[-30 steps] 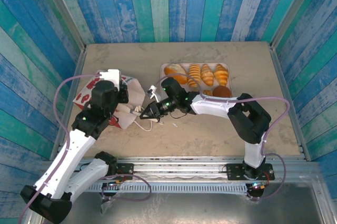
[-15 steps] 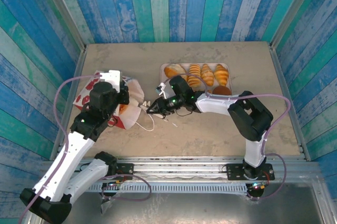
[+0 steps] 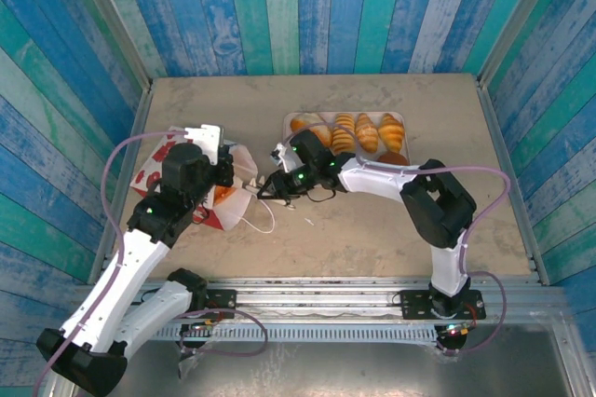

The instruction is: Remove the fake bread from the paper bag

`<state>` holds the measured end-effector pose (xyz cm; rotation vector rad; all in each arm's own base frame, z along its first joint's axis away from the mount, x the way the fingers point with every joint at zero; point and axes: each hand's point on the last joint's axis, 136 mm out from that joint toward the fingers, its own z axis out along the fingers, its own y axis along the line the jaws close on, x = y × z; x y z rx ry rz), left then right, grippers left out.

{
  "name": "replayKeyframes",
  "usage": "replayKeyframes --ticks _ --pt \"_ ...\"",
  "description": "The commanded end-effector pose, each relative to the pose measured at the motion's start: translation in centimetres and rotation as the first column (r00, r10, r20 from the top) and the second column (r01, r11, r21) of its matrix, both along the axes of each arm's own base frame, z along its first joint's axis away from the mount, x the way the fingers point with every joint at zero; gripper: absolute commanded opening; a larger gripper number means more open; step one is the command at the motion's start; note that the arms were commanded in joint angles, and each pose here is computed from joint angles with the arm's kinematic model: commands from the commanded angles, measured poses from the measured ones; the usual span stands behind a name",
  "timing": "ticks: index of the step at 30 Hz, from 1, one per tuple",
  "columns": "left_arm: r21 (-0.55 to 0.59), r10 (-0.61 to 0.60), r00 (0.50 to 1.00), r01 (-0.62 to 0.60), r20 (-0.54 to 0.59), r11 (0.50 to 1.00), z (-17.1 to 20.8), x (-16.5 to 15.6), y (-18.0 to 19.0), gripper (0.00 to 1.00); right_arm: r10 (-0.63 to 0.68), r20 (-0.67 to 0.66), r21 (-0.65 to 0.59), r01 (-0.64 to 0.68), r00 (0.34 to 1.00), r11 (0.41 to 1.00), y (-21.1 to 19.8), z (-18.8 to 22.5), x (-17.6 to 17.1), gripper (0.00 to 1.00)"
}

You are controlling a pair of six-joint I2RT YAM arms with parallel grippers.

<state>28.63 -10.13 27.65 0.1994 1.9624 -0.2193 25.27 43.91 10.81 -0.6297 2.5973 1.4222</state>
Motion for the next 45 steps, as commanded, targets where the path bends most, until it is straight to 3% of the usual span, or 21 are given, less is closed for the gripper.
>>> replayKeyframes --ticks 1,13,23,28,36,45 --pt "-0.008 -0.022 0.999 0.023 0.038 1.000 1.0 0.2 -0.5 0.00 0.033 0.044 -0.056 -0.031 0.998 0.998 0.7 -0.7 -0.4 0.48" --pt "-0.012 -0.023 0.999 0.024 0.042 1.000 1.0 0.2 -0.5 0.00 0.070 0.195 -0.267 -0.016 0.978 0.963 1.3 -2.8 -0.1 0.53" --pt "-0.007 -0.013 0.999 0.013 0.044 1.000 1.1 0.2 -0.3 0.00 0.214 0.389 -0.501 0.011 0.896 0.865 0.9 -3.2 0.1 0.54" --pt "-0.010 0.000 0.999 0.001 0.054 1.000 1.4 0.0 0.0 0.00 0.244 0.472 -0.516 0.041 0.847 0.856 0.6 -1.7 0.4 0.58" --pt "-0.014 -0.004 0.999 0.005 0.049 1.000 1.4 0.0 -0.1 0.00 0.307 0.394 -0.475 -0.094 0.866 0.875 2.6 -2.8 -1.5 0.59" --pt "-0.021 -0.011 0.999 0.012 0.046 1.000 1.4 0.1 -0.3 0.00 0.348 0.345 -0.520 -0.131 0.872 0.844 3.2 -4.6 -1.4 0.57"
